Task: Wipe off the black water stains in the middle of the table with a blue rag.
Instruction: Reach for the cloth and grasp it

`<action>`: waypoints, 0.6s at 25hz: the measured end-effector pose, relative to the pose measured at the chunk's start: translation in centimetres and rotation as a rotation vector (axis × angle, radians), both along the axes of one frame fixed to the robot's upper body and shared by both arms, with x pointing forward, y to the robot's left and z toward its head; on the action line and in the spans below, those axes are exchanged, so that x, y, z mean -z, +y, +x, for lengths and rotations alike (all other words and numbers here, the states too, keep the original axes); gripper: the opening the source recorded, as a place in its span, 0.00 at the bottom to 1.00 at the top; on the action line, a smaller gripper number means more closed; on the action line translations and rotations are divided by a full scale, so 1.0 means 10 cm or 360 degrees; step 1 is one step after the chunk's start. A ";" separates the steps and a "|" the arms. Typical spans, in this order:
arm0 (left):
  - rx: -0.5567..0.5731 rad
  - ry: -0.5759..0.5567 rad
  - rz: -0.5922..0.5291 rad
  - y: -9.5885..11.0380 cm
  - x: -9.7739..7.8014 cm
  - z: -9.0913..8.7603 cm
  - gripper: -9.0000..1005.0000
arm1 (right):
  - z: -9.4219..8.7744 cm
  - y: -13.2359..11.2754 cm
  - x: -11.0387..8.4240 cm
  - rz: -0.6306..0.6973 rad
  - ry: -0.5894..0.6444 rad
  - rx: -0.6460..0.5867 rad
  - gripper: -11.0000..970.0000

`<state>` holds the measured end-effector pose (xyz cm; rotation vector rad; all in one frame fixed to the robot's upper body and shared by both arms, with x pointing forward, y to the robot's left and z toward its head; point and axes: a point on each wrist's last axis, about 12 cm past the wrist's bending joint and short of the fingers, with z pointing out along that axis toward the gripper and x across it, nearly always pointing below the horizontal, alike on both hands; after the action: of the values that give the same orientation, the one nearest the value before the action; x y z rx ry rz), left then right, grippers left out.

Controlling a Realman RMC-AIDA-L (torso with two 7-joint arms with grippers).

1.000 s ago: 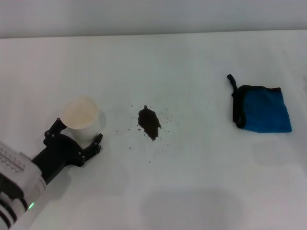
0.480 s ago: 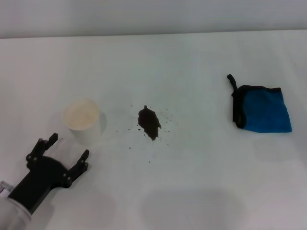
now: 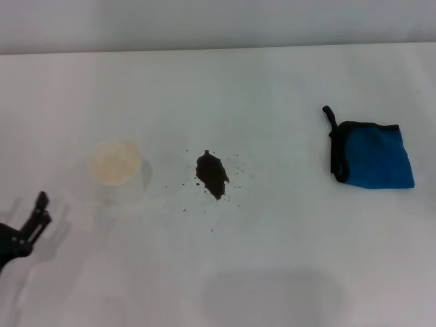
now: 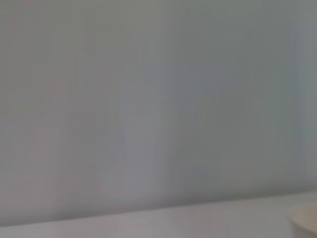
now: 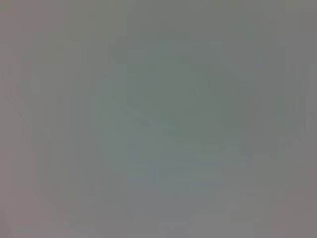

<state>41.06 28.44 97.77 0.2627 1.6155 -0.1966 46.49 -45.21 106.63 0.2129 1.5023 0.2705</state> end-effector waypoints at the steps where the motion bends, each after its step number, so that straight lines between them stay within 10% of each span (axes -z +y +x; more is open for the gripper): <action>1: -0.0025 -0.0009 -0.0014 0.03 -0.01 0.00 0.89 | 0.03 -0.06 -0.06 0.0098 0.0027 -0.0029 0.78; 8: -0.0127 -0.0031 -0.0023 0.19 -0.04 0.04 0.89 | 0.46 -0.14 -0.48 0.0629 0.0459 -0.0515 0.78; 15: -0.0136 -0.0054 0.0023 0.32 -0.09 0.19 0.89 | 0.87 0.22 -0.97 0.0585 0.0966 -0.1116 0.78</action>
<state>42.99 31.65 98.71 0.2069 1.5915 -0.1143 55.23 -43.00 116.34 0.0468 2.0890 1.1270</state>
